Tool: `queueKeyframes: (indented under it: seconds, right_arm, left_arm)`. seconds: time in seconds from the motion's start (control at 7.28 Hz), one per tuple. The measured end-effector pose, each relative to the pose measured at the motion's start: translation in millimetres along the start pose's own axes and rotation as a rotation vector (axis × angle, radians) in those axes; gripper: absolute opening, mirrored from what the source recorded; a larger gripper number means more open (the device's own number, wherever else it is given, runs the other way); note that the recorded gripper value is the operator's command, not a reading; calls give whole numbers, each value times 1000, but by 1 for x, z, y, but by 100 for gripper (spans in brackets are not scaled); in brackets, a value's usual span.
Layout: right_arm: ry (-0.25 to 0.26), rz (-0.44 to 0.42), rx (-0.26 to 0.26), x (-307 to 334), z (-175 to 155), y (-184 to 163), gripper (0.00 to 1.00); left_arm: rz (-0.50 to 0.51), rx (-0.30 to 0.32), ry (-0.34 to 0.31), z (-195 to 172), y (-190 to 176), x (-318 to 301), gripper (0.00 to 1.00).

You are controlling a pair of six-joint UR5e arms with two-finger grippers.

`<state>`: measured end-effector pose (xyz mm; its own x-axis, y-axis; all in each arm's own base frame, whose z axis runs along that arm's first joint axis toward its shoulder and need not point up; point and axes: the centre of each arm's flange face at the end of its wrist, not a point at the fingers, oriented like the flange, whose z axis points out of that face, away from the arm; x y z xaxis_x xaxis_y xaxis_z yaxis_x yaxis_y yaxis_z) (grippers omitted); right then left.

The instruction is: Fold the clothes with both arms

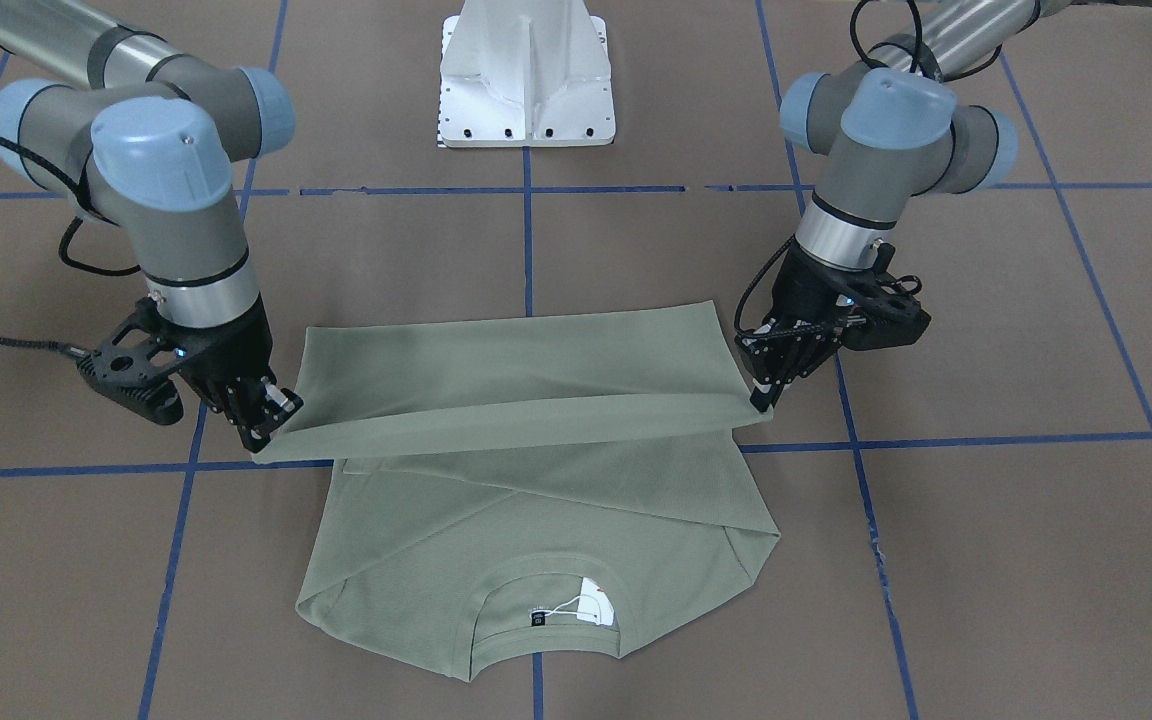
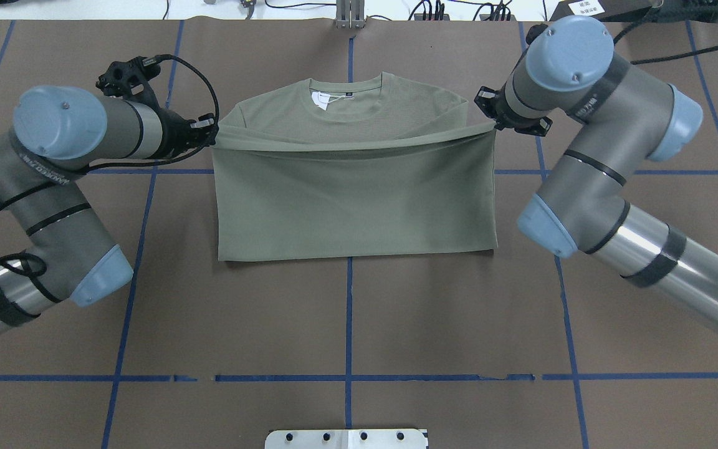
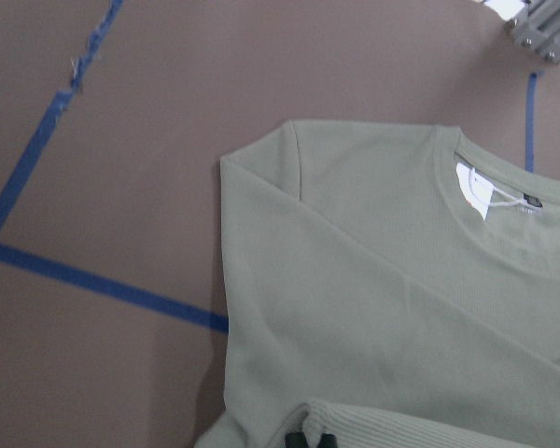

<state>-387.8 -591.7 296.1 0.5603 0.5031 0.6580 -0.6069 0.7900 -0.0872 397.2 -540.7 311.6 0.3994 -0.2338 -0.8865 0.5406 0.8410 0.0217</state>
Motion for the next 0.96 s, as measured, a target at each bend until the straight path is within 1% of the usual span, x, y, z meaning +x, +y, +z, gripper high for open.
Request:
queueKeyframes:
  seconds: [0.14, 0.41, 0.55, 0.96]
  right_arm:
    - [11, 10, 13, -21, 20, -22, 0]
    - [-14, 11, 29, -39, 61, -42, 0]
    - [-18, 11, 30, -46, 74, -45, 0]
    - [-11, 12, 27, -65, 92, -47, 0]
  left_arm:
    - [-7, 16, -9, 22, -16, 8, 0]
    - [-17, 42, -13, 56, -41, 8, 0]
    - [-18, 49, -11, 68, -47, 4, 0]
    - [2, 57, -18, 95, -55, -14, 0]
